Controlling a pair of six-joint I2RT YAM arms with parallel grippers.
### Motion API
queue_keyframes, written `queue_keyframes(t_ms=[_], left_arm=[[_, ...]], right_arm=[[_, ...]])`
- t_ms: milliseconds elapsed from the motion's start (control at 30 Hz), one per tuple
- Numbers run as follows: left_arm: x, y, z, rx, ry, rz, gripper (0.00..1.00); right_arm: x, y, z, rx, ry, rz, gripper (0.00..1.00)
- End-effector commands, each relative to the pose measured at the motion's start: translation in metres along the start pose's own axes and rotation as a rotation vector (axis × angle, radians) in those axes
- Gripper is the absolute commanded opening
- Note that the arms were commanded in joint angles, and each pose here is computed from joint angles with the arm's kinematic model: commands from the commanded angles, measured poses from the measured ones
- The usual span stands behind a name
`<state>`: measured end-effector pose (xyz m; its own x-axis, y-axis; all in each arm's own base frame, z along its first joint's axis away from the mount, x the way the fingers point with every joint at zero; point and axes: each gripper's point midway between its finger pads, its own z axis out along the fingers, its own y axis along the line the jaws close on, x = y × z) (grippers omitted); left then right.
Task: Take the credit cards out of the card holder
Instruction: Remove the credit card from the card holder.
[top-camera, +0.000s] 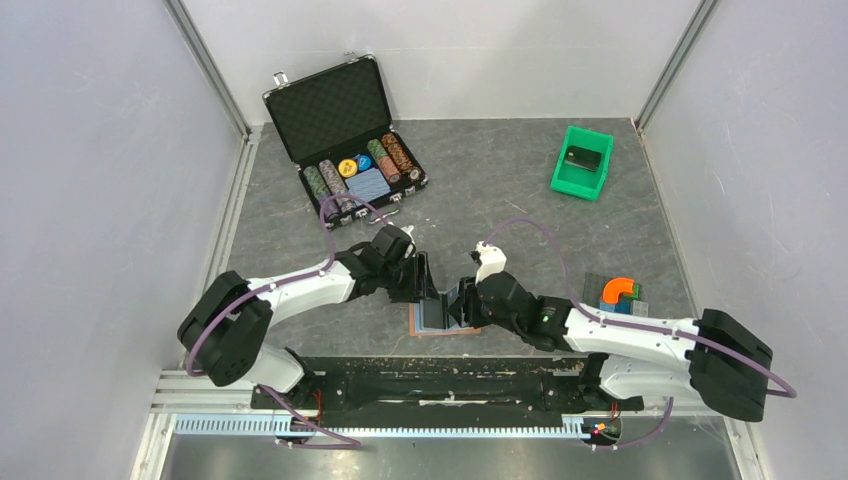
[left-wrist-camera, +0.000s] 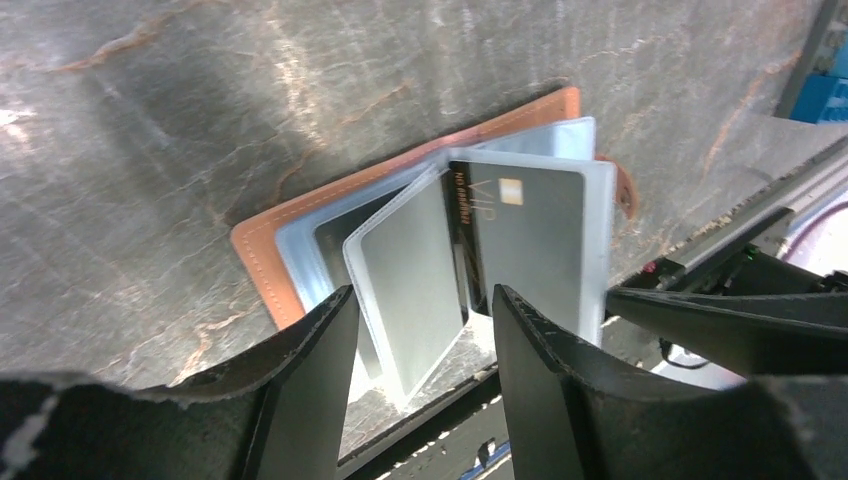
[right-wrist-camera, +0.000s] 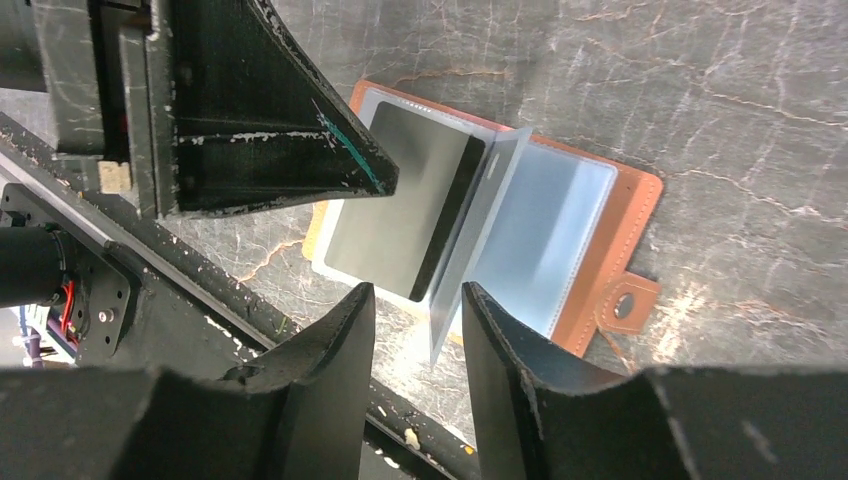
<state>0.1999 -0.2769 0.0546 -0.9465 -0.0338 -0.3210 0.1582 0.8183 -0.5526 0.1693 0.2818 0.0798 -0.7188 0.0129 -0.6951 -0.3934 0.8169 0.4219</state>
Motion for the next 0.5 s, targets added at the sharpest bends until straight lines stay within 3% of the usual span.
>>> queue_keyframes(t_ms=[0, 233, 467], left_arm=[[-0.009, 0.005, -0.008, -0.057, -0.040, 0.033, 0.58], [-0.015, -0.002, -0.023, -0.067, -0.073, 0.021, 0.58], [-0.012, -0.030, -0.023, 0.080, -0.080, 0.002, 0.57]], right_arm=[[-0.021, 0.001, -0.012, 0.024, -0.056, -0.011, 0.41], [-0.028, -0.001, -0.013, 0.042, -0.065, -0.052, 0.36], [-0.023, -0.014, -0.001, 0.018, -0.026, -0.035, 0.31]])
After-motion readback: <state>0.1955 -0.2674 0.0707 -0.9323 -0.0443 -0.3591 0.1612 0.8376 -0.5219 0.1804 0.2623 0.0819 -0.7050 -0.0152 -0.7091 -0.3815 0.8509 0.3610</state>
